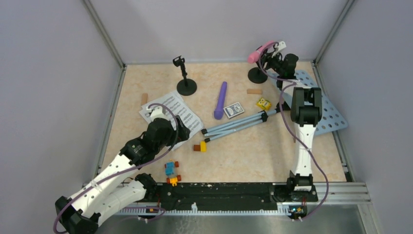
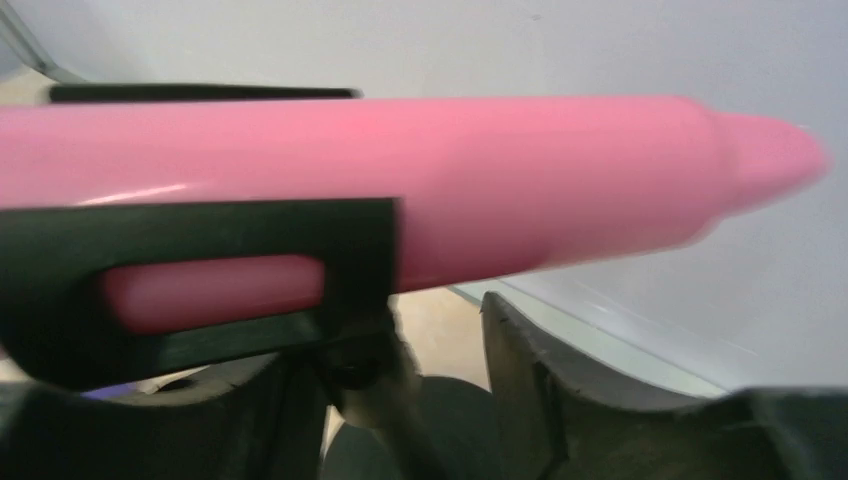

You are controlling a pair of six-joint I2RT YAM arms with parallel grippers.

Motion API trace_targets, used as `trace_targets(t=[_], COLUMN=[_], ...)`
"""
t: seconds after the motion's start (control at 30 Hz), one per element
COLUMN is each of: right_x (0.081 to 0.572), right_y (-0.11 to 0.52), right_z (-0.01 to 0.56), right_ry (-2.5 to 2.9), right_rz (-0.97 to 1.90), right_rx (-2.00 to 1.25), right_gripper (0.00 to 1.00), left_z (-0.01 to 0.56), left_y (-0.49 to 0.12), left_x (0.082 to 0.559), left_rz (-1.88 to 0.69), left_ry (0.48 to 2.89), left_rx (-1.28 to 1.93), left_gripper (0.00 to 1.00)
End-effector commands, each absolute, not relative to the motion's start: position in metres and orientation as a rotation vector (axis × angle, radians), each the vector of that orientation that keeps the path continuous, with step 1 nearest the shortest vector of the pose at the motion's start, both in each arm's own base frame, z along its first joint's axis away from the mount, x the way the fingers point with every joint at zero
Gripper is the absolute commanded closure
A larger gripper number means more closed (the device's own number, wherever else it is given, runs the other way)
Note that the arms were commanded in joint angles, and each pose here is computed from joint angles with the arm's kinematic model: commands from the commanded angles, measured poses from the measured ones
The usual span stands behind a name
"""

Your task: Pack up the instrument practice props

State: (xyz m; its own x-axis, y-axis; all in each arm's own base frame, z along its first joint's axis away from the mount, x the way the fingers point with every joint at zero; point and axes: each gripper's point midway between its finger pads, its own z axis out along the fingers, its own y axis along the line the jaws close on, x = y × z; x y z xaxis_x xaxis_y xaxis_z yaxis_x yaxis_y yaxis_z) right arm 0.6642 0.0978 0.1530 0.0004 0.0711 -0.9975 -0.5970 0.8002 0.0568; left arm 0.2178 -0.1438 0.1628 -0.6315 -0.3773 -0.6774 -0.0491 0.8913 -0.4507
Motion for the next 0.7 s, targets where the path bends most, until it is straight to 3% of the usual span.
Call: trace_targets(t=[0.0,0.1,0.33,0.47,0.67], right_x=[0.678,0.678,0.654,0.621,0.533], right_y=[0.107,0.108,0.149,0.169,0.196], right_z=[0.184,0.194,0.261,0.331,0.4], right_ry=[1.351,1.31,1.169,1.049,0.969], right_rz=[0.56,0.555,0.562,0.555,0.547], right_rx=[-0.449,-0.457,-0.479,-0.475,-0.452], right_gripper=[0.55,0.73,0.99,1.0,1.0], left_z=[0.171,0.171,0.176,0.197,0.254], left_y=[-0.144,-0.143,-0.143,-0.142,-0.144], left_x=[0.226,0.226,0.226,0.228,0.229], left_rz=[-0.505,-0.503,-0.509,-0.515,-0.567], left_ry=[2.17,2.166,2.154,2.106,1.988], left_rx=[-0.315,-0.323,-0.309,-0.27,-0.163], left_gripper=[0.01,0.01,0.01,0.01,0.01])
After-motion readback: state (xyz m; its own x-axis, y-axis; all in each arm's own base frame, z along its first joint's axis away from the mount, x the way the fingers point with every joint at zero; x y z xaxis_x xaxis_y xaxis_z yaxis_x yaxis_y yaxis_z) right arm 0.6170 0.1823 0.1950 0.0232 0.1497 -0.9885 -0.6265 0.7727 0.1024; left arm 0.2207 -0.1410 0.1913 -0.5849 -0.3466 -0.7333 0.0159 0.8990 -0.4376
